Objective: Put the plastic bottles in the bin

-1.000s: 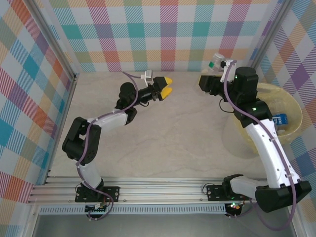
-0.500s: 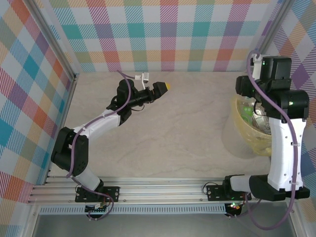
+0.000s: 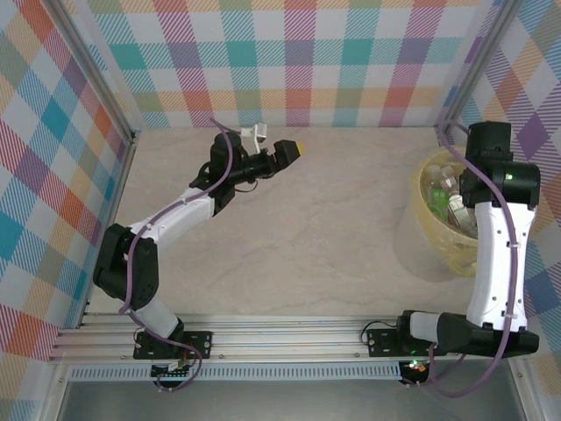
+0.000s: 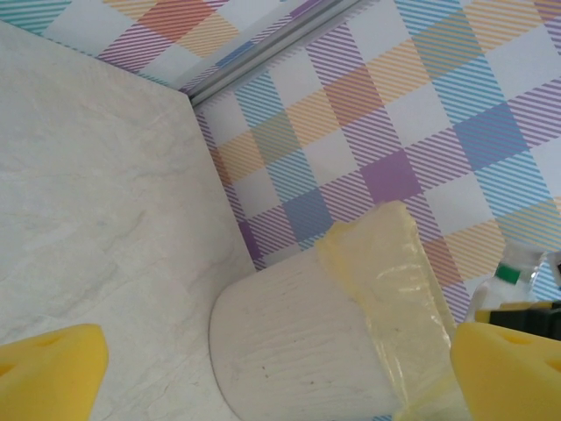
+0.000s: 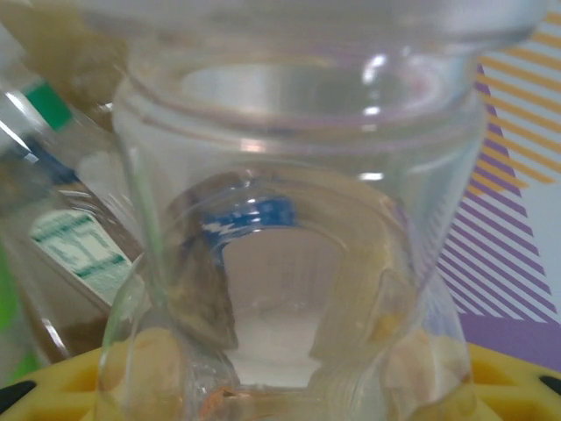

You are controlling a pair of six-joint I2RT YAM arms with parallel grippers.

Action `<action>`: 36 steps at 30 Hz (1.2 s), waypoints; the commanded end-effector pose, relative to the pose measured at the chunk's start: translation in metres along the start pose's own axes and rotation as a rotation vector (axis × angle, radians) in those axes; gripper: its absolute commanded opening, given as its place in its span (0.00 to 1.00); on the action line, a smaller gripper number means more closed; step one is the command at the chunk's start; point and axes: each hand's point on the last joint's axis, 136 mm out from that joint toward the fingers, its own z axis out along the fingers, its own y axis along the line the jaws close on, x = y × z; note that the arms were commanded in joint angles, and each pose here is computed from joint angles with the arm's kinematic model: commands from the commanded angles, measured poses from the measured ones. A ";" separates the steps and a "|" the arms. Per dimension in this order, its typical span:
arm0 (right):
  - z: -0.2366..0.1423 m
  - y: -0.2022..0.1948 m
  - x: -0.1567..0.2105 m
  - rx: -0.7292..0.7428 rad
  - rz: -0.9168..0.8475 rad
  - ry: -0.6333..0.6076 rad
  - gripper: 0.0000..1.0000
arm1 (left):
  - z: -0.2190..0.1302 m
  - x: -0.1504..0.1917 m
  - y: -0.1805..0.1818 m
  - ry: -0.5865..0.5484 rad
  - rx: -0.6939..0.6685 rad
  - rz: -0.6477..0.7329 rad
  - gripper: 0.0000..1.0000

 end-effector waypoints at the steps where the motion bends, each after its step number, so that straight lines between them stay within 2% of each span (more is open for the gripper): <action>1: 0.005 -0.015 -0.004 0.082 -0.028 -0.033 0.44 | 0.010 -0.006 0.001 0.013 0.026 -0.058 1.00; 4: 0.014 -0.005 -0.013 0.055 -0.053 -0.057 0.49 | 0.019 -0.006 -0.003 0.041 0.066 -0.105 1.00; 5: 0.016 -0.002 -0.015 0.046 -0.065 -0.059 0.55 | 0.020 -0.006 -0.004 0.043 0.071 -0.113 1.00; 7: 0.022 0.001 -0.018 0.047 -0.076 -0.055 0.74 | 0.021 -0.007 -0.005 0.037 0.066 -0.115 1.00; 8: 0.022 0.002 -0.020 0.042 -0.073 -0.057 0.77 | 0.021 -0.007 -0.004 0.033 0.060 -0.115 1.00; 13: 0.012 0.020 -0.036 -0.101 0.000 -0.144 0.88 | 0.020 -0.006 -0.004 0.031 0.037 -0.103 1.00; 17: 0.004 0.014 -0.046 -0.117 0.096 -0.209 0.93 | 0.021 -0.006 -0.003 0.036 0.021 -0.096 1.00; 19: 0.005 0.009 -0.047 -0.127 0.164 -0.216 0.93 | 0.020 -0.007 -0.003 0.037 0.018 -0.093 1.00; 24: 0.031 -0.007 -0.039 -0.131 0.360 -0.139 0.93 | 0.021 -0.005 0.000 0.044 0.005 -0.095 1.00; 29: 0.064 0.007 -0.028 -0.144 0.336 -0.029 0.89 | 0.022 -0.004 0.003 0.044 -0.007 -0.096 1.00; 33: 0.073 0.046 -0.019 -0.310 0.338 0.034 0.78 | 0.024 -0.003 0.006 0.049 -0.017 -0.101 1.00; 36: 0.082 0.060 -0.007 -0.337 0.326 0.110 0.69 | 0.025 -0.002 0.007 0.054 -0.019 -0.104 1.00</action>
